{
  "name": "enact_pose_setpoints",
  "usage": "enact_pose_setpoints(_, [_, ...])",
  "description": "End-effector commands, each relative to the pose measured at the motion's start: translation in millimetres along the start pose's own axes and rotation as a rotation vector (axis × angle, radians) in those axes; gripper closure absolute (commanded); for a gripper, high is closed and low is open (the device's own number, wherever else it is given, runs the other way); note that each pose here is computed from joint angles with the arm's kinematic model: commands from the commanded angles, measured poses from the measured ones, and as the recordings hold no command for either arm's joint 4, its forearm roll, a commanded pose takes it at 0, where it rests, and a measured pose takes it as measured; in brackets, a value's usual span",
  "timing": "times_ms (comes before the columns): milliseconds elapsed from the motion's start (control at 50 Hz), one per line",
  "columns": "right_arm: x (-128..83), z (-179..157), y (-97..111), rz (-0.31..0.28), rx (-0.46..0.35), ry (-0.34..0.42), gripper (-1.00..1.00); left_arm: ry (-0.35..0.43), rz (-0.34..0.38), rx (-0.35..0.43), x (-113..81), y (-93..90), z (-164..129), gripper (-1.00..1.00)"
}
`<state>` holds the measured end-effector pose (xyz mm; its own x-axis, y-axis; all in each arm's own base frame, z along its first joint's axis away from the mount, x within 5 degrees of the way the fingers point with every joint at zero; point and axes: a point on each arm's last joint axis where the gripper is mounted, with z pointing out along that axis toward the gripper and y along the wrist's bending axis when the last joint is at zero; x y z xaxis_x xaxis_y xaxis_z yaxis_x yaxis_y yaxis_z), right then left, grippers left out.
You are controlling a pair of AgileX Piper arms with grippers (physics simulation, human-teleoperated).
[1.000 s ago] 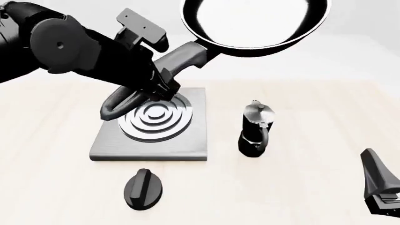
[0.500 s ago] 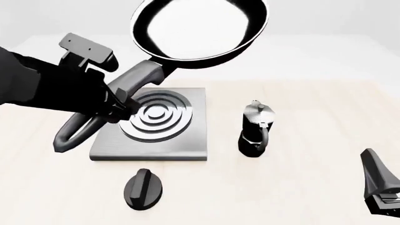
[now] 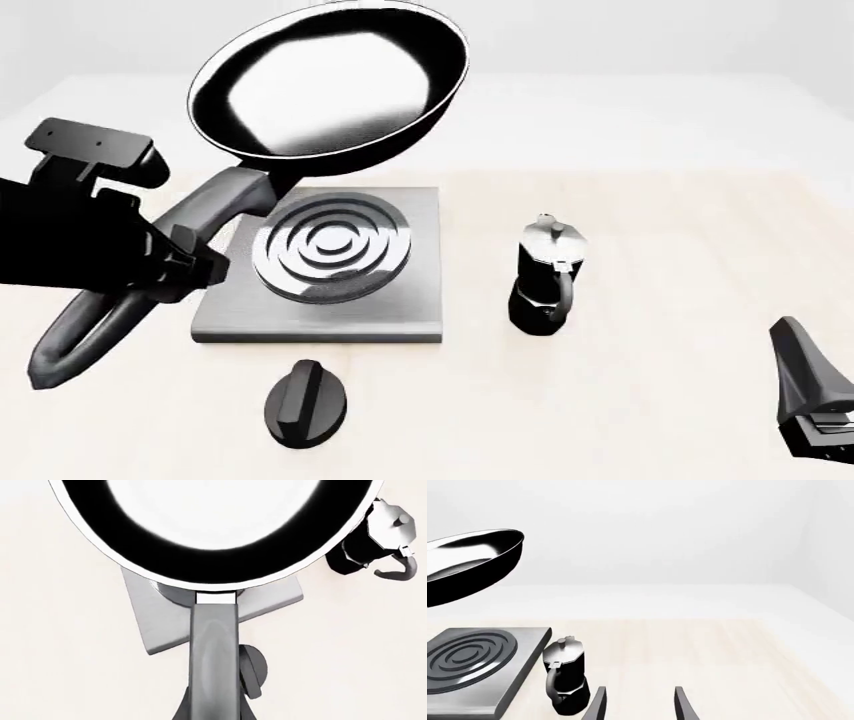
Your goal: Put the frying pan on the stove.
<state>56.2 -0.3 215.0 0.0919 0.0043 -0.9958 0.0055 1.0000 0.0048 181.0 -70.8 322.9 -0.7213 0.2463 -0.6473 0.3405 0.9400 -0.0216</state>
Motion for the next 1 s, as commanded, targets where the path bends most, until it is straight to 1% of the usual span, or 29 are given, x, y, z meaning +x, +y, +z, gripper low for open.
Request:
enact_pose_setpoints(20, [0, 0, 0, 0.001, 0.0, 0.0, -1.0, -0.001, -0.027, -0.031, 5.6, 9.1, -7, 1.0])
enact_pose_setpoints(80, [0, 0, 0, 0.0, 0.0, 0.0, -1.0, 0.002, -0.023, -0.035, 5.5, 10.3, -5, 1.0])
enact_pose_setpoints(120, [0, 0, 0, 0.001, 0.0, 0.0, -1.0, 0.017, -0.019, -0.042, 7.0, 12.4, -1, 1.0])
enact_pose_setpoints(200, [0, 0, 0, 0.0, 0.0, 0.0, -1.0, 0.011, -0.015, -0.045, 5.9, 13.3, -2, 1.0])
enact_pose_setpoints(240, [0, 0, 0, 0.001, 0.0, 0.0, -1.0, 0.027, -0.012, -0.053, 8.9, 16.0, 3, 1.0])
enact_pose_setpoints(300, [0, 0, 0, 0.001, 0.0, 0.0, -1.0, 0.023, -0.014, -0.048, 8.6, 14.6, 3, 1.0])
enact_pose_setpoints(380, [0, 0, 0, 0.0, 0.0, 0.0, -1.0, 0.042, 0.005, -0.048, 12.2, 14.8, 9, 1.0])
enact_pose_setpoints(480, [0, 0, 0, 0.001, 0.0, 0.0, -1.0, 0.047, 0.019, -0.063, 15.3, 19.5, 9, 1.0])
enact_pose_setpoints(840, [0, 0, 0, 0.001, 0.0, 0.0, -1.0, 0.069, 0.061, -0.046, 20.6, 15.5, 23, 1.0])
enact_pose_setpoints(900, [0, 0, 0, 0.0, 0.0, 0.0, -1.0, 0.077, 0.064, -0.053, 23.4, 18.1, 25, 1.0])
enact_pose_setpoints(940, [0, 0, 0, 0.0, 0.0, 0.0, -1.0, 0.075, 0.063, -0.045, 22.7, 15.5, 27, 1.0])
enact_pose_setpoints(1000, [0, 0, 0, 0.0, 0.0, 0.0, -1.0, 0.08, 0.063, -0.048, 25.1, 16.7, 29, 1.0])
